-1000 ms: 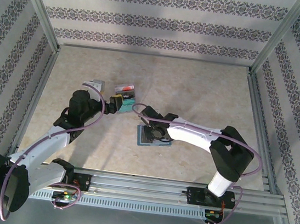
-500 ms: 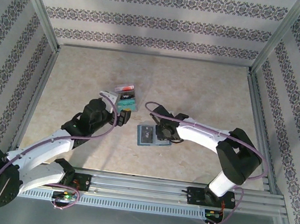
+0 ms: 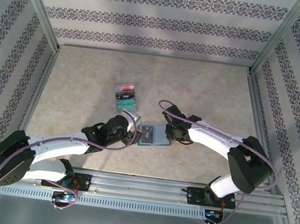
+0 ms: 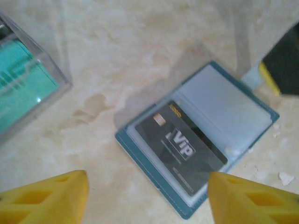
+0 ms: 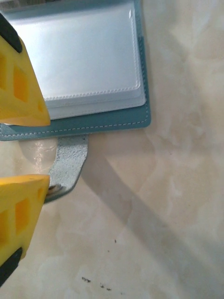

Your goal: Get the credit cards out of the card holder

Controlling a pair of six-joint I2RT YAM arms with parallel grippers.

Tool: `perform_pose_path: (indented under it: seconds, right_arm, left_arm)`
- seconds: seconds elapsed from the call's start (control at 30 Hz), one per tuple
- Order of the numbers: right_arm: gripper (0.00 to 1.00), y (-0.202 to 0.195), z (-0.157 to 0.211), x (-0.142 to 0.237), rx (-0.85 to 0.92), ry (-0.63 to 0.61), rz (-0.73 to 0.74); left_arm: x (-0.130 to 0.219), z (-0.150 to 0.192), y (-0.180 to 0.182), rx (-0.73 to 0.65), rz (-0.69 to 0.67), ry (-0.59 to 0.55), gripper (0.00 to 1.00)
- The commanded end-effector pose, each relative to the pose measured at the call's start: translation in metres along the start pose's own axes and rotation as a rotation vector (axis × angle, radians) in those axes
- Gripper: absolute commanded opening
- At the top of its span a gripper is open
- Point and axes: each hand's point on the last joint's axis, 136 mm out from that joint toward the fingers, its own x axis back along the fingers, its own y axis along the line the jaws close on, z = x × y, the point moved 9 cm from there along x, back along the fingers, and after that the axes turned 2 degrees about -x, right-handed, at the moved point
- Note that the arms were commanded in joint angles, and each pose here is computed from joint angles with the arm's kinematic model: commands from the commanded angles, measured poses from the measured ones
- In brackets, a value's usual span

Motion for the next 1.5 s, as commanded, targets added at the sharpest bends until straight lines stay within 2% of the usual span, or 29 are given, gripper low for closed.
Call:
perform_pose_path:
  seconds: [0.0, 0.2, 0.3, 0.37, 0.6, 0.8, 1.03, 1.47]
  right_arm:
    - [0.33, -0.002, -0.005, 0.016, -0.045, -0.037, -0.08]
    - [0.34, -0.003, -0.009, 0.033, -0.119, -0.037, -0.214]
    - [0.35, 0.003, -0.01, 0.039, -0.143, -0.03, -0.289]
    - [0.35, 0.007, -0.011, 0.04, -0.16, -0.022, -0.343]
    - [0.32, 0.024, -0.011, 0.026, -0.189, 0.04, -0.484]
    - [0.28, 0.037, -0.01, 0.011, -0.184, 0.092, -0.545]
    - [0.23, 0.043, -0.006, -0.008, -0.17, 0.14, -0.515]
    - [0.21, 0.05, 0.001, -0.03, -0.153, 0.19, -0.475]
  left_arm:
    - [-0.008, 0.005, -0.006, 0.037, -0.003, 0.018, 0.61]
    - [-0.026, 0.017, -0.009, 0.025, 0.009, 0.08, 0.38]
    - [-0.033, 0.02, -0.012, 0.025, 0.026, 0.09, 0.35]
    - [-0.038, 0.022, -0.013, 0.04, 0.037, 0.089, 0.29]
    - [-0.053, 0.025, -0.017, 0.085, 0.071, 0.075, 0.21]
    - [-0.061, 0.027, -0.016, 0.124, 0.094, 0.077, 0.17]
    - [-0.066, 0.032, -0.012, 0.141, 0.101, 0.11, 0.13]
    - [-0.065, 0.034, -0.012, 0.129, 0.104, 0.156, 0.13]
